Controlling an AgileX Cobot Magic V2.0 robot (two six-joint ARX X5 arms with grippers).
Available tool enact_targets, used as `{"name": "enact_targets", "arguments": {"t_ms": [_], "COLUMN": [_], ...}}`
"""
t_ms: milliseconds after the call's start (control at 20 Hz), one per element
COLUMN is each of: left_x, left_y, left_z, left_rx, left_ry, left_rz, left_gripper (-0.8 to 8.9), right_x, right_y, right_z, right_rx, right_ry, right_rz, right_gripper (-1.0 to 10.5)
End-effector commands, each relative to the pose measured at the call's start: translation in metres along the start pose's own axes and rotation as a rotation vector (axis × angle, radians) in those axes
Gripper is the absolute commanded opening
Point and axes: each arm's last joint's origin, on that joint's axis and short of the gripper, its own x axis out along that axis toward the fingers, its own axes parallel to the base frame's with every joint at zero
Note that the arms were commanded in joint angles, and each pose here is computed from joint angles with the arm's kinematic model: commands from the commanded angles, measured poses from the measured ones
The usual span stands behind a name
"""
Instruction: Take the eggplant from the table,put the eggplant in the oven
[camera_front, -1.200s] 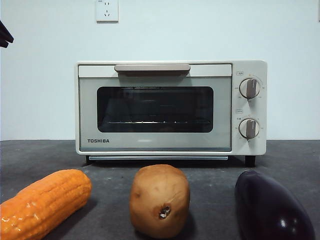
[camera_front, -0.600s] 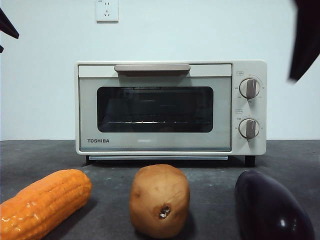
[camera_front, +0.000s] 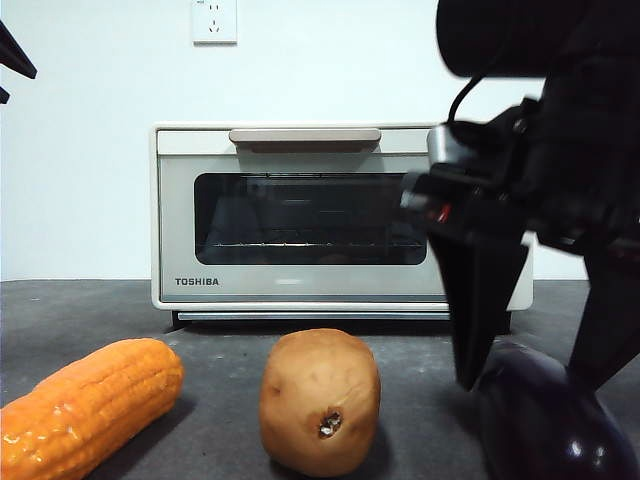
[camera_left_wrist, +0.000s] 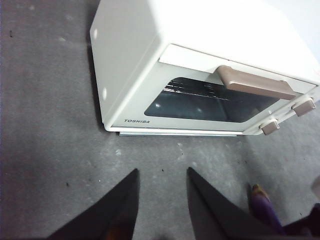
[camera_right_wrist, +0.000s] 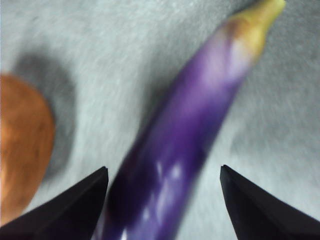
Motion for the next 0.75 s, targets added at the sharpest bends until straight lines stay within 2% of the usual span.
{"name": "enact_targets", "arguments": {"t_ms": [50, 200, 250, 350, 400, 500, 650, 750], "left_x": [-0.001, -0.001, -0.001, -0.001, -0.001, -0.001, 0.005, 0.017], "left_y": [-0.003, -0.003, -0.003, -0.003, -0.003, -0.003, -0.008, -0.018], "left_z": [0.005, 0.005, 0.005, 0.005, 0.005, 0.005, 0.006, 0.016], "left_rx": [0.031, 0.031, 0.031, 0.031, 0.031, 0.032, 0.044, 0.061], "left_ry": [-0.015, -0.015, -0.015, -0.014, -0.014, -0.014, 0.012, 0.051], "left_rz": [-0.011, -0.011, -0.011, -0.011, -0.011, -0.014, -0.043, -0.082], "left_gripper": [1.50, 1.41, 1.18, 0.51, 0.13, 0.03, 0.03, 0.03], "right_x": [0.006, 0.007, 0.007, 0.006, 0.006, -0.004, -0.039, -0.067], "right_y": [0.005, 0.006, 0.006, 0.005, 0.004, 0.002, -0.006, -0.012], "right_z": [0.003, 0.004, 0.004, 0.004, 0.003, -0.002, -0.015, -0.027], "right_rx": [0.007, 0.028, 0.026, 0.001, -0.001, -0.023, -0.064, -0.087], "right_ry": [0.001, -0.002, -0.004, -0.019, -0.012, -0.007, -0.071, -0.147], "right_rz": [0.023, 0.031, 0.029, 0.003, -0.002, -0.011, -0.030, -0.014], "right_gripper": [3.5, 1.8, 1.1, 0.4, 0.3, 0.3, 0.3, 0.3]}}
